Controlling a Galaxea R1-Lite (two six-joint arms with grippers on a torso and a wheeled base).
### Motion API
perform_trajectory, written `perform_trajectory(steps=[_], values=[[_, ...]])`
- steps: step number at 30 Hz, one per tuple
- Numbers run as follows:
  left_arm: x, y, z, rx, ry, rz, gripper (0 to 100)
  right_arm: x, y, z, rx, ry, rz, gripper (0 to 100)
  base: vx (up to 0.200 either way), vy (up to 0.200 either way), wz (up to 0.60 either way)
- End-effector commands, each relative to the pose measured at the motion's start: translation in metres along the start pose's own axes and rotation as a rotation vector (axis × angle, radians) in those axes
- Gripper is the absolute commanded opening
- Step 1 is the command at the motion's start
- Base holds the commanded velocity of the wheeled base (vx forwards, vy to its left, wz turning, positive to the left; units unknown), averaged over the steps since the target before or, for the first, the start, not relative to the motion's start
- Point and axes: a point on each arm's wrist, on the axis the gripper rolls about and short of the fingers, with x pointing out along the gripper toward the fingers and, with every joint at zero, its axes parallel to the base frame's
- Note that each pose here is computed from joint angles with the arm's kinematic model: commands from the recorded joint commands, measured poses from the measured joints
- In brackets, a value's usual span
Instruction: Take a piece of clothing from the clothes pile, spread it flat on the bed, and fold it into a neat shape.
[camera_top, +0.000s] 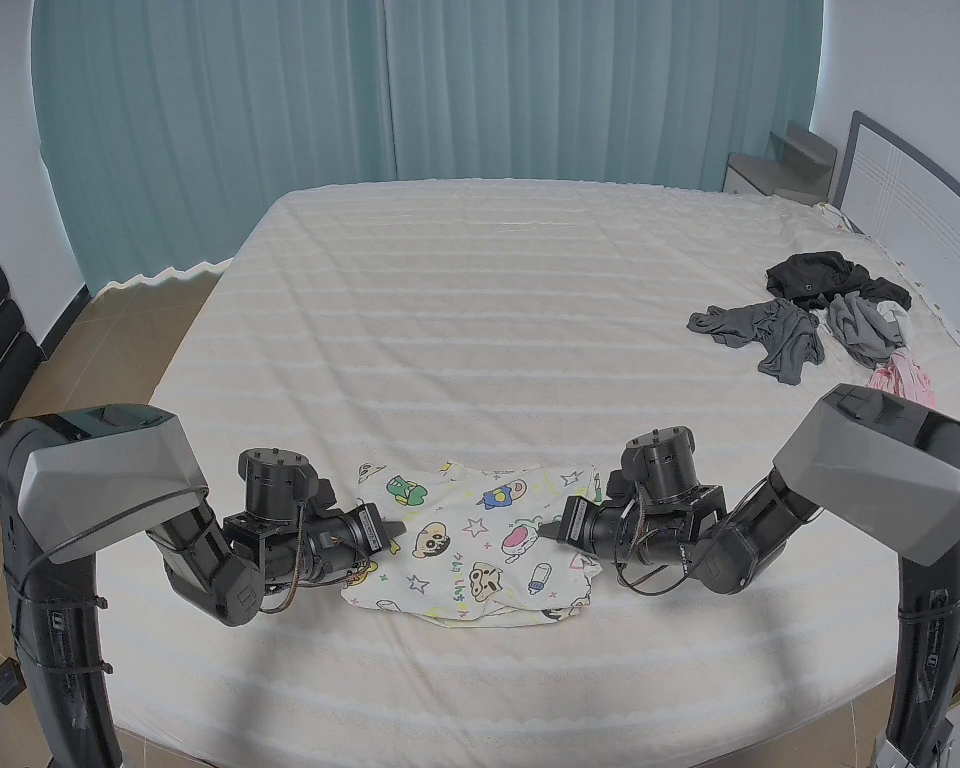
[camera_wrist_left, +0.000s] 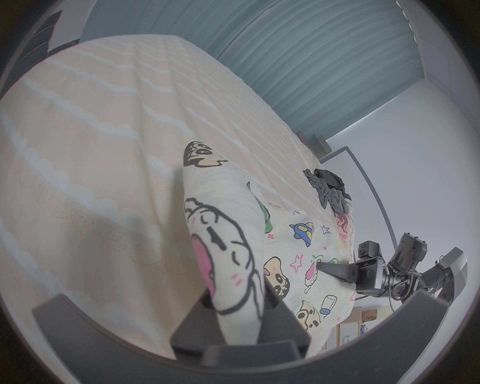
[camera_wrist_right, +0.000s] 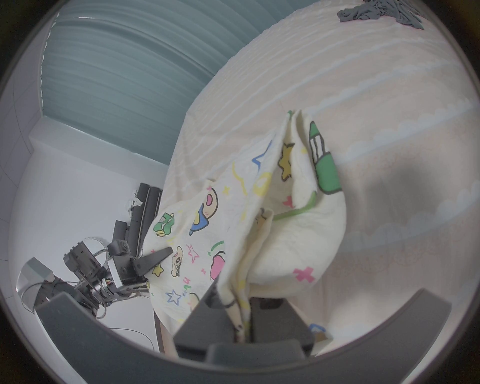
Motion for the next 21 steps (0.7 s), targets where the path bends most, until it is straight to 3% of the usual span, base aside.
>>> perform_trajectory(steps=[1, 9, 21], values=[[-0.01, -0.02, 0.005, 0.022, -0.033, -0.008, 0, -0.021, 0.017, 0.009, -0.003, -0.035, 0.038, 0, 0.0, 0.0, 0.0], [-0.02, -0.049, 0.01, -0.048, -0.064, -0.038, 0, -0.046, 0.028, 0.013, -0.005, -0.059, 0.059, 0, 0.0, 0.0, 0.0], [-0.022, -0.072, 0.011, -0.035, -0.042, -0.071, 0, -0.058, 0.029, 0.011, 0.038, -0.066, 0.052, 0, 0.0, 0.0, 0.0]])
